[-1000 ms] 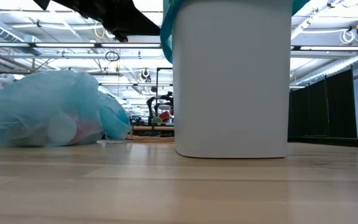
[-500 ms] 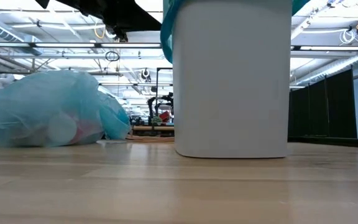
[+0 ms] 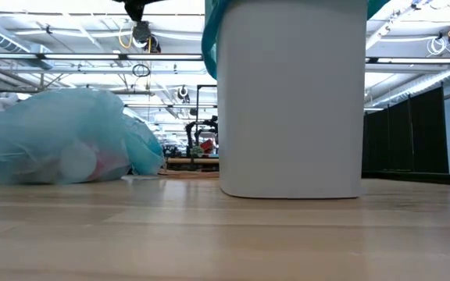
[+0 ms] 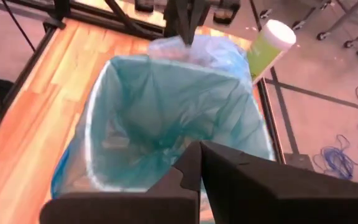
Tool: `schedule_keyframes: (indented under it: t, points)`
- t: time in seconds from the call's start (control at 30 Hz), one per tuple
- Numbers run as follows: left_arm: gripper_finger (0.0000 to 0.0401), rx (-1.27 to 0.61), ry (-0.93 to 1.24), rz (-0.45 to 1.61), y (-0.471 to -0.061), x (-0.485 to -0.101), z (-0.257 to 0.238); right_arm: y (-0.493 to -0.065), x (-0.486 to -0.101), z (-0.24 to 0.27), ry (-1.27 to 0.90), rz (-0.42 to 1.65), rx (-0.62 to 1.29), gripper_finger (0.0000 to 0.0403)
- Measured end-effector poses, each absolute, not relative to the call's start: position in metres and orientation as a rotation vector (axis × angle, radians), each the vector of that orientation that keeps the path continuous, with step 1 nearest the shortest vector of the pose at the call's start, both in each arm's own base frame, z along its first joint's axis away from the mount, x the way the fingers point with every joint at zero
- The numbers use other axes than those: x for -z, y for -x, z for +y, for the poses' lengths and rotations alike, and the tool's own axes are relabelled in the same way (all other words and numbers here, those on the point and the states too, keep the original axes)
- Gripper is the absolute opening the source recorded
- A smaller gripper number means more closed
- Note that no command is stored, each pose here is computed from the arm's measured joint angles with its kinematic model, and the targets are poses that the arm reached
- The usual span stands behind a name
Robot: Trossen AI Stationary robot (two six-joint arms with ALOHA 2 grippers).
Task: Place trash/remove bag and relplace
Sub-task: Return to Home Position
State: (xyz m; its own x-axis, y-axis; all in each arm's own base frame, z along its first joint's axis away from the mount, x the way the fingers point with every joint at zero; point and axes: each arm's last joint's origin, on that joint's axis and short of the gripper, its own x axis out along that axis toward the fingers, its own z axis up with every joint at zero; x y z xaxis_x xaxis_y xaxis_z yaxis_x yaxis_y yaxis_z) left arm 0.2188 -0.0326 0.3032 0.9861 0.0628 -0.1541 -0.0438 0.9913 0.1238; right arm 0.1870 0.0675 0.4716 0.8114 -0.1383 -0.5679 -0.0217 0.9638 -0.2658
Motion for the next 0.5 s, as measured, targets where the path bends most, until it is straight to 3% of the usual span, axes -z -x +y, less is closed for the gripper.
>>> schedule_keyframes:
  t: [0.2, 0.5]
  points:
    - [0.0000, -0.048, -0.146, 0.137, -0.211, -0.309, -0.032, -0.161, -0.431, 0.075, 0.236, 0.552, 0.058, 0.0000]
    - [0.0000, -0.041, -0.149, 0.113, -0.212, -0.312, -0.014, -0.133, -0.378, 0.052, 0.139, 0.232, 0.007, 0.0000]
